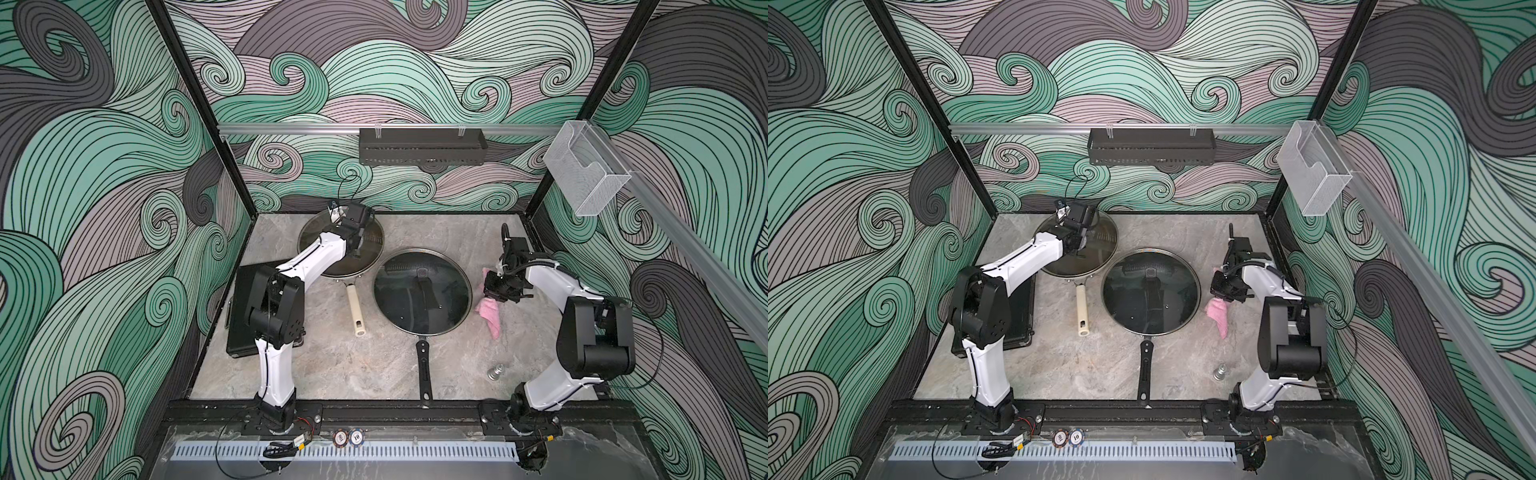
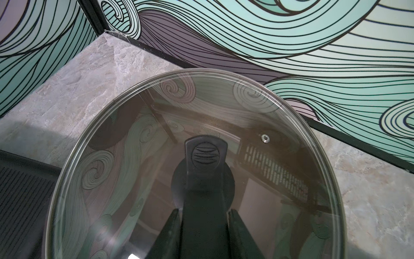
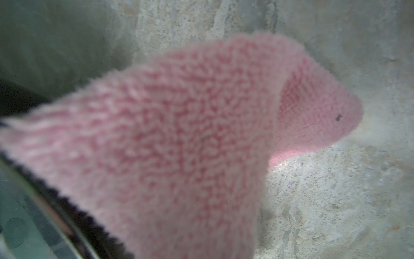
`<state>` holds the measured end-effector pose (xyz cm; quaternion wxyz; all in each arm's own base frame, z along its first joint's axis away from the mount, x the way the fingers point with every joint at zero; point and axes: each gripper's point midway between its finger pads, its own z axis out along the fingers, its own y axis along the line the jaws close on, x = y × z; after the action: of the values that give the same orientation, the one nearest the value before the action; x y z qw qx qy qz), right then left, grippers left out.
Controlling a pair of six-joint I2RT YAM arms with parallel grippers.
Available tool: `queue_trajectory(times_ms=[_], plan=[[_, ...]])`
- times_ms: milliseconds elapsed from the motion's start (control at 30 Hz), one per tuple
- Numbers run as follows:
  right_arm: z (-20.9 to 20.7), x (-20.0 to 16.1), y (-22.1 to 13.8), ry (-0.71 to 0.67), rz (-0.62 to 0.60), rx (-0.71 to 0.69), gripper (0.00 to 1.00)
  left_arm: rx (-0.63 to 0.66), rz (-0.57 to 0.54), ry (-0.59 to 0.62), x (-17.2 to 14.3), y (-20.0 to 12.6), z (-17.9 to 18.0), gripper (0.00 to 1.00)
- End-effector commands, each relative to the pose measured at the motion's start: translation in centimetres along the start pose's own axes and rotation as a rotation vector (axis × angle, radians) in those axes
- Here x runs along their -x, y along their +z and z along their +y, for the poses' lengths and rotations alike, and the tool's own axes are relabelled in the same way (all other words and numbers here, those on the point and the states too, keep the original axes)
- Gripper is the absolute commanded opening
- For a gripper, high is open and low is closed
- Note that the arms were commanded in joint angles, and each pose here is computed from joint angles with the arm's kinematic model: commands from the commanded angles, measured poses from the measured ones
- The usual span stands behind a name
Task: Wipe the pot lid with a cloth
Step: Place the pot lid on the cooking pot.
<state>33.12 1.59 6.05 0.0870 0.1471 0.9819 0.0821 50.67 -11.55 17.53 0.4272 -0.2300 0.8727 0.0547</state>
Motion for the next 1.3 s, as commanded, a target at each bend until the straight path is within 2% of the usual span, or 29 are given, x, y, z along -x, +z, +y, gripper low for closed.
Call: queue_trajectory(times_ms=[0,67,167,300,367,433,467,500,533,600,700,833,900,967,1000,1067,1200,1267], plan=[[-0.8,0.0,1.0,-0.057,0.014,-0.067,0.00,-0.038,0.017,-0.027,2.1,-2.0,0.0,0.00],[-0.8,0.0,1.8,-0.053,0.039,-0.068,0.04,0.004,0.009,-0.010,1.3,-1.2,0.2,0.00],[-0.6,0.0,2.1,-0.031,0.054,-0.055,0.24,0.037,0.009,-0.004,1.0,-1.1,0.8,0.01],[-0.1,0.5,1.5,-0.015,0.014,-0.032,0.41,0.028,-0.038,0.039,1.9,-1.4,0.7,0.07],[-0.2,0.7,1.0,-0.011,0.010,-0.044,0.44,0.055,-0.031,0.050,1.7,-1.0,0.9,0.12],[-0.8,0.9,0.4,0.007,-0.002,-0.086,0.65,0.081,-0.005,0.049,1.0,-0.5,1.1,0.14],[-1.1,1.0,0.0,0.015,-0.011,-0.104,0.82,0.092,0.006,0.050,0.7,-0.3,1.3,0.14],[-1.3,1.1,-0.5,0.020,-0.025,-0.119,0.86,0.099,0.015,0.048,0.6,-0.4,1.3,0.14],[-1.5,1.3,-1.0,0.024,-0.045,-0.130,0.99,0.098,0.028,0.051,0.4,-0.5,1.2,0.14],[-1.4,1.6,-1.6,0.020,-0.067,-0.128,0.99,0.094,0.033,0.031,0.5,-0.7,1.2,0.15],[-1.4,1.8,-2.1,0.015,-0.073,-0.136,0.99,0.089,0.042,-0.045,-0.2,-0.6,1.5,0.24],[-1.2,2.2,-2.6,0.020,-0.091,-0.126,0.99,0.018,0.084,-0.083,-1.6,0.2,0.5,0.40],[-0.8,2.4,-3.0,0.019,-0.104,-0.108,0.99,-0.012,0.090,-0.058,-1.7,-0.1,-0.1,0.48],[-0.7,2.5,-3.3,0.022,-0.113,-0.105,0.99,0.005,0.082,-0.045,-1.7,0.0,0.2,0.64],[-0.6,2.6,-3.6,0.023,-0.122,-0.103,0.99,0.033,0.067,-0.039,-1.7,0.1,0.7,0.76],[-0.6,3.0,-4.4,0.027,-0.166,-0.100,0.99,0.090,0.052,-0.028,-1.9,0.5,1.8,0.86],[-0.1,4.1,-6.6,0.017,-0.283,-0.074,0.99,0.089,0.024,-0.001,-0.8,-0.2,1.8,0.97],[0.3,4.3,-7.3,0.012,-0.317,-0.053,0.99,0.062,0.008,0.016,0.0,-0.7,1.3,0.99]])
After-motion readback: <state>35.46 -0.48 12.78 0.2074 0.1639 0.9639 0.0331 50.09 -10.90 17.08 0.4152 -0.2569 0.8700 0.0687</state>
